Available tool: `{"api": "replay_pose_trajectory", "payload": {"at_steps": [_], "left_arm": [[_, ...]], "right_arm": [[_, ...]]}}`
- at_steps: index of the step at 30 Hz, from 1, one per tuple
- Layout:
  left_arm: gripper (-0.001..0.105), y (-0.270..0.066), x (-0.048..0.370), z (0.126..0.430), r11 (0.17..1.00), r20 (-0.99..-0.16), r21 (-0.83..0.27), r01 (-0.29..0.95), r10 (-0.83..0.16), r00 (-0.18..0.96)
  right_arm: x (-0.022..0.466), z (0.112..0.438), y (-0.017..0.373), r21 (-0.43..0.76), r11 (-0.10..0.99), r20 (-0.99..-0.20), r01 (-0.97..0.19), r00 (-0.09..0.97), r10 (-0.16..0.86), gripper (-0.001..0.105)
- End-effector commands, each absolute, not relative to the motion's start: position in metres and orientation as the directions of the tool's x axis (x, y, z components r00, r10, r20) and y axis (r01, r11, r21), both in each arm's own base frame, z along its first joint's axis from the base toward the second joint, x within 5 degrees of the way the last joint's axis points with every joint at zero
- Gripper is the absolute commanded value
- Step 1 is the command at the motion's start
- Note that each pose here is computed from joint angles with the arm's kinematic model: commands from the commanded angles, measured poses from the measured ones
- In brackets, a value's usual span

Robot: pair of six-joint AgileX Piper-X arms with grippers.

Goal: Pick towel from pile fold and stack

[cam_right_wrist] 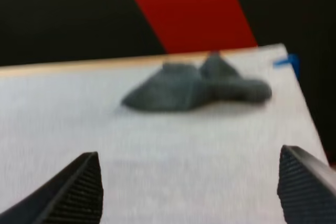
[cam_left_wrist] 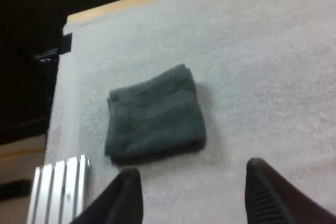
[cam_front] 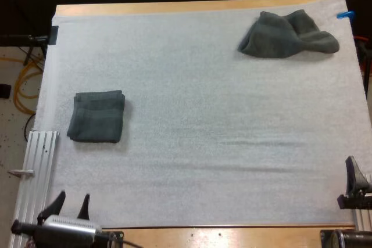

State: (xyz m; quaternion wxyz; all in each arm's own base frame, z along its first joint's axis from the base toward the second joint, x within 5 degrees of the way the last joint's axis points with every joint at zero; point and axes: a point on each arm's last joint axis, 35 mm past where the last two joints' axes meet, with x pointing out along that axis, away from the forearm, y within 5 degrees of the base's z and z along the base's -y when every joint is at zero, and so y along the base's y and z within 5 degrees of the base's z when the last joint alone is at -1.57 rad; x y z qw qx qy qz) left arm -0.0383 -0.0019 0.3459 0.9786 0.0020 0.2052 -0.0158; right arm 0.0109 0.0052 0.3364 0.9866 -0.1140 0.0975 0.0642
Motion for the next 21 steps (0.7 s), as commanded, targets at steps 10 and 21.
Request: {"api": "replay_pose_trajectory", "payload": {"at_steps": [10, 21], "left_arm": [[0.043, -0.001, 0.013, 0.319, 0.999, -0.339, -0.019, 0.026, -0.031, 0.940], [0.043, -0.001, 0.032, 0.289, 0.999, -0.398, -0.045, 0.022, -0.038, 0.917]], "right_arm": [[0.035, 0.308, 0.005, -0.195, 0.960, -0.245, -0.201, 0.958, 0.151, 0.067], [0.039, 0.290, 0.005, -0.137, 0.969, -0.324, -0.206, 0.934, 0.153, 0.067]]}}
